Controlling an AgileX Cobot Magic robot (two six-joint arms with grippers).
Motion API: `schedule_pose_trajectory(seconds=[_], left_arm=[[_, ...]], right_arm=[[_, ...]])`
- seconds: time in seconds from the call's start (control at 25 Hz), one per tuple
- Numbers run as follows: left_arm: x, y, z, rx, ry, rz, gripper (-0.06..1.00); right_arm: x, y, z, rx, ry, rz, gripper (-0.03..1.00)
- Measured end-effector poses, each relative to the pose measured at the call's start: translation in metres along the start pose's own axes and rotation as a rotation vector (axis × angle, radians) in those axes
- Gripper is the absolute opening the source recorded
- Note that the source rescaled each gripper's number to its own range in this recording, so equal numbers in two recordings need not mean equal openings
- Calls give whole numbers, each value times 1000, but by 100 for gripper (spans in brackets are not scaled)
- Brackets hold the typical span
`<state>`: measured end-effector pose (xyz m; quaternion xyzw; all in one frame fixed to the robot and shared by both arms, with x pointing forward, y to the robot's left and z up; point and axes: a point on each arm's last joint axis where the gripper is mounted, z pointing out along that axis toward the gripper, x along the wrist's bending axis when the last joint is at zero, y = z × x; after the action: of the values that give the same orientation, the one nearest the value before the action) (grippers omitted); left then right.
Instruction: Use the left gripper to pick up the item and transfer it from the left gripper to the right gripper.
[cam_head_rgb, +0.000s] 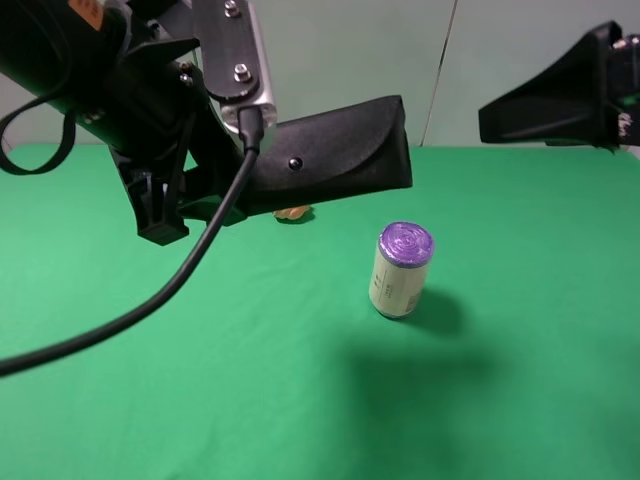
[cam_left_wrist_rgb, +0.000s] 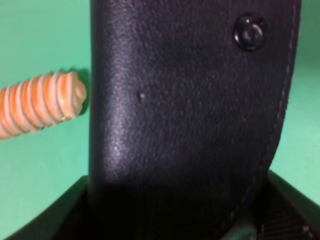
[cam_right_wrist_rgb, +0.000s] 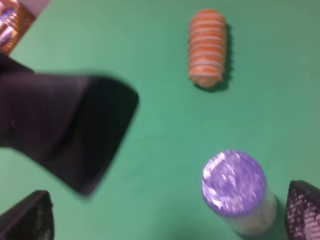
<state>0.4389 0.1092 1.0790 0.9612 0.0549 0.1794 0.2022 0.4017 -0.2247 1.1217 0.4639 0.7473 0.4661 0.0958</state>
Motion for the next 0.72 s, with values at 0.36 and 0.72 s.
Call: schedule_pose_trajectory(seconds=[0.36,0.72], left_arm=[[-15,16,0,-57,-9,86,2],[-17,23,-1,-113,-6,75,2]], right_arm=[[-7,8,23,29,85,4,100],[-2,6,26,67,161,-19,100]])
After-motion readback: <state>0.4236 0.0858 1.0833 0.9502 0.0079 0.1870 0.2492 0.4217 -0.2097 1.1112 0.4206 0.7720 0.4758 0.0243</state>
